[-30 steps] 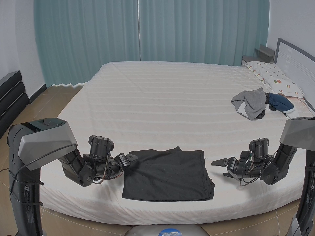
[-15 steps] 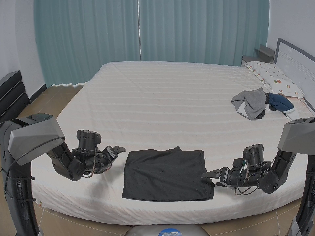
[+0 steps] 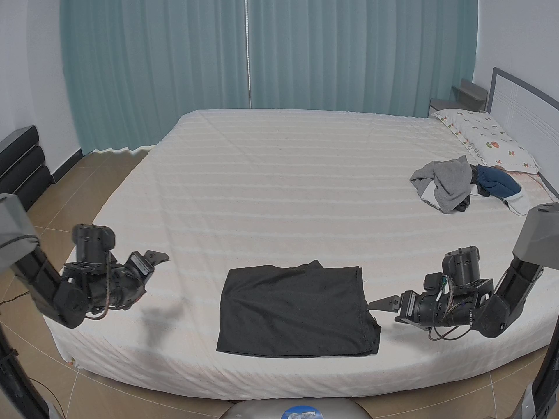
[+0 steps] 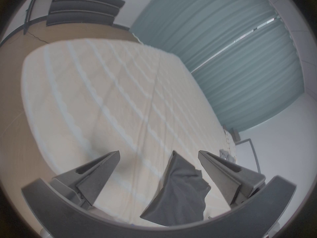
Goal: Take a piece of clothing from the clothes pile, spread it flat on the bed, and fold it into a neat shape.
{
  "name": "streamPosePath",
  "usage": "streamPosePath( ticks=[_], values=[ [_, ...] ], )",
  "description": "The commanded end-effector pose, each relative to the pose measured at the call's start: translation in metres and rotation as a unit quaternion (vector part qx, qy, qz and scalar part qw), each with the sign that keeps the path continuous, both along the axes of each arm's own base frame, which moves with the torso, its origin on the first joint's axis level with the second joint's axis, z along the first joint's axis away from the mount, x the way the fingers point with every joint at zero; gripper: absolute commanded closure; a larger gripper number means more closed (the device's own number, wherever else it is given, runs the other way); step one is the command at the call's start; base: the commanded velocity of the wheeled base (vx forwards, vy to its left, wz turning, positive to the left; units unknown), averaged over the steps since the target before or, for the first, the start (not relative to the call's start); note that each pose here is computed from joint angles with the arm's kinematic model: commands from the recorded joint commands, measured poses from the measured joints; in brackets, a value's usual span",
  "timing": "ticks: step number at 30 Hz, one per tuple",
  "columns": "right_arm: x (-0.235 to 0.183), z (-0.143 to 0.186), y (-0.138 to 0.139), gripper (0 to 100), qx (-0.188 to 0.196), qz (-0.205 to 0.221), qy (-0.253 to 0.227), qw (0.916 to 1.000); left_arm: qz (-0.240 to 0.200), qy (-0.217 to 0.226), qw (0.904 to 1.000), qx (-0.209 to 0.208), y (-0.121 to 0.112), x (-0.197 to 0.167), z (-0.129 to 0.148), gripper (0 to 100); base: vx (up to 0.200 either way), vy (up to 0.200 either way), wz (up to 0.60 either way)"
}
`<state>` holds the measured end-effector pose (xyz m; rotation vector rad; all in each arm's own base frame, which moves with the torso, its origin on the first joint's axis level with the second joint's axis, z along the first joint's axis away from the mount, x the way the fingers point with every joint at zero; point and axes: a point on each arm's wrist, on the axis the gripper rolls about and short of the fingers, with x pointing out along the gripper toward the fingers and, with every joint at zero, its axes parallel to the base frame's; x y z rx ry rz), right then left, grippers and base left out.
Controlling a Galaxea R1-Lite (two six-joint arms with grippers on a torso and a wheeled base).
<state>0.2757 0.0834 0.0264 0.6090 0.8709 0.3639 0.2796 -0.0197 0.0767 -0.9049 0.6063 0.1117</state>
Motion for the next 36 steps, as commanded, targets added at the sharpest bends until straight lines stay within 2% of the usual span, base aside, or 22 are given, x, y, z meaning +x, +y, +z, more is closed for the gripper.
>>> streamPosePath(
  ticks=[1,3,6,9,10,12,17,18,21,23,25,27,31,32,33,36],
  values=[
    [-0.046,0.059,-0.031,0,-0.020,-0.050,-0.091,0.9944,0.033,-0.121,0.9916,0.029,0.023,-0.090,0.061,0,0.000,0.000,0.00],
    [-0.063,0.073,-0.042,0,-0.035,-0.076,-0.127,0.9883,0.032,-0.166,0.9843,0.051,0.023,-0.117,0.074,0,0.000,0.000,0.00],
    [-0.086,0.088,-0.055,0,-0.058,-0.101,-0.174,0.9777,0.041,-0.197,0.9762,0.081,0.023,-0.150,0.077,0,0.000,0.000,0.00],
    [-0.108,0.104,-0.070,0,-0.081,-0.125,-0.231,0.9616,0.047,-0.240,0.9639,0.105,0.022,-0.176,0.085,0,0.000,0.000,0.00],
    [-0.110,0.105,-0.071,0,-0.083,-0.127,-0.237,0.9596,0.047,-0.245,0.9623,0.107,0.022,-0.178,0.086,0,0.000,0.000,0.00],
    [-0.125,0.114,-0.080,0,-0.107,-0.143,-0.278,0.9439,0.046,-0.275,0.9503,0.139,0.022,-0.200,0.093,0,0.000,0.000,0.00],
    [-0.151,0.118,-0.087,0,-0.148,-0.154,-0.322,0.9224,0.032,-0.288,0.9333,0.212,0.021,-0.234,0.088,0,0.000,0.000,0.00],
    [-0.154,0.118,-0.088,0,-0.152,-0.154,-0.326,0.9203,0.031,-0.291,0.9312,0.218,0.021,-0.238,0.088,0,0.000,0.000,0.00],
    [-0.164,0.124,-0.089,0,-0.171,-0.157,-0.359,0.9039,0.031,-0.313,0.9185,0.239,0.021,-0.254,0.091,0,0.000,0.000,0.00],
    [-0.169,0.128,-0.089,0,-0.175,-0.156,-0.375,0.8968,0.030,-0.322,0.9131,0.249,0.020,-0.260,0.092,0,0.000,0.000,0.00],
    [-0.174,0.129,-0.088,0,-0.181,-0.154,-0.383,0.8926,0.033,-0.330,0.9069,0.260,0.020,-0.266,0.094,0,0.000,0.000,0.00],
    [-0.179,0.129,-0.088,0,-0.187,-0.151,-0.384,0.8917,0.037,-0.329,0.9046,0.268,0.020,-0.270,0.093,0,0.000,0.000,0.00],
    [-0.201,0.129,-0.085,0,-0.195,-0.138,-0.390,0.8890,0.047,-0.336,0.8890,0.307,0.021,-0.282,0.088,0,0.000,0.000,0.00],
    [-0.203,0.129,-0.084,0,-0.196,-0.137,-0.391,0.8886,0.047,-0.338,0.8879,0.309,0.021,-0.283,0.088,0,0.000,0.000,0.00],
    [-0.213,0.129,-0.083,0,-0.202,-0.131,-0.395,0.8865,0.047,-0.342,0.8812,0.323,0.020,-0.289,0.085,0,0.000,0.000,0.00],
    [-0.229,0.127,-0.082,0,-0.214,-0.117,-0.400,0.8836,0.046,-0.344,0.8705,0.349,0.020,-0.296,0.080,0,0.000,0.000,0.00]
  ],
)
